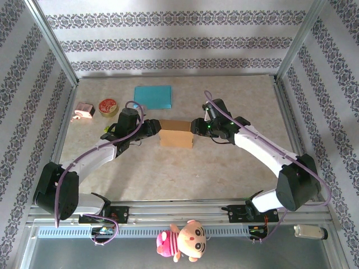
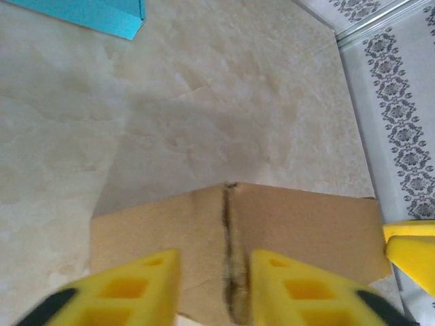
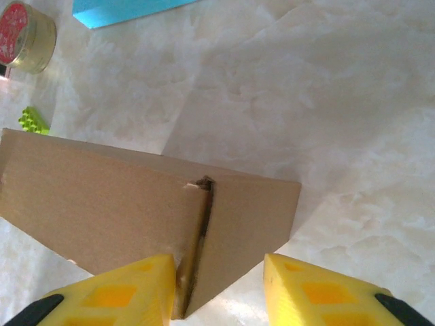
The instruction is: Fold the paper box
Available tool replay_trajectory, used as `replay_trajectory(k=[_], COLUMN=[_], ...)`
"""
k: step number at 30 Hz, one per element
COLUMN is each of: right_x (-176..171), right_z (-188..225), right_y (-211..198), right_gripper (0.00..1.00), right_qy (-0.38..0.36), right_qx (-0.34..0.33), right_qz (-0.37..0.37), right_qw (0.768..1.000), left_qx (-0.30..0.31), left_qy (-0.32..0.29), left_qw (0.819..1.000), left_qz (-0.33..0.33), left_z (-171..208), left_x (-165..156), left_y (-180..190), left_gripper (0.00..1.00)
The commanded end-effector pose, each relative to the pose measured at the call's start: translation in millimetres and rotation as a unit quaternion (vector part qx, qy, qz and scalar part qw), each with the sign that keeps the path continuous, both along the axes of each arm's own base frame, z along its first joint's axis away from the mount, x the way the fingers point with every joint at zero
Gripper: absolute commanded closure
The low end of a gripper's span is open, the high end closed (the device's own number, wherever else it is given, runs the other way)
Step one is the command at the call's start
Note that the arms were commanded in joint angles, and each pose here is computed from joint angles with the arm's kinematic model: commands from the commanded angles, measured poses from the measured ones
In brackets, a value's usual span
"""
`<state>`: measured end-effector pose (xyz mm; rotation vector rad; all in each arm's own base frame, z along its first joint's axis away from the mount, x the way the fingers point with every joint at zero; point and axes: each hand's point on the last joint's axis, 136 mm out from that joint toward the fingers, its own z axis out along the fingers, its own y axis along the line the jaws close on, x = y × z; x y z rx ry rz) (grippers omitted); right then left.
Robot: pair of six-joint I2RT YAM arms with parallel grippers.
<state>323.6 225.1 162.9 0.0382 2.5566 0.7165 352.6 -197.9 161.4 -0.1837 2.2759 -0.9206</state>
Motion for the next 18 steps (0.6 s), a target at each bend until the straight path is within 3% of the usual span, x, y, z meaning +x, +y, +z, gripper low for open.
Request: replay_trajectory(k=[1, 4, 9, 14, 18], right_x=[0.9, 6.9, 7.0, -13.6, -44.2], right_z=[24.5, 37.2, 4.8, -27.4, -15.6], right_y=[8.9, 12.3, 13.6, 9.5, 9.4], right_gripper=[0.58, 0.55, 0.55, 0.6, 0.62], right_qy=[0.0, -0.014, 0.017, 0.044, 0.039], right_qx=[0.018, 0.029, 0.013, -0.026, -0.048], right_qz=[0.015, 0.013, 0.012, 0.02, 0.047], right_qw=[1.0, 0.999, 1.0, 0.998, 0.997], left_qx=[0.017, -0.006, 0.001, -0.005, 0.01], left_qy=[0.016, -0.01, 0.008, 0.061, 0.07], left_qw=[1.0, 1.0, 1.0, 0.998, 0.997], left_qz=[-0.014, -0.016, -0.013, -0.028, -0.044], left_z=[5.4, 28.9, 9.6, -20.7, -17.5], left_x=[-8.5, -3.9, -5.4, -27.9, -66.6], left_y=[2.5, -2.1, -1.1, -3.7, -2.0], left_gripper=[0.59, 0.57, 0.56, 0.7, 0.73])
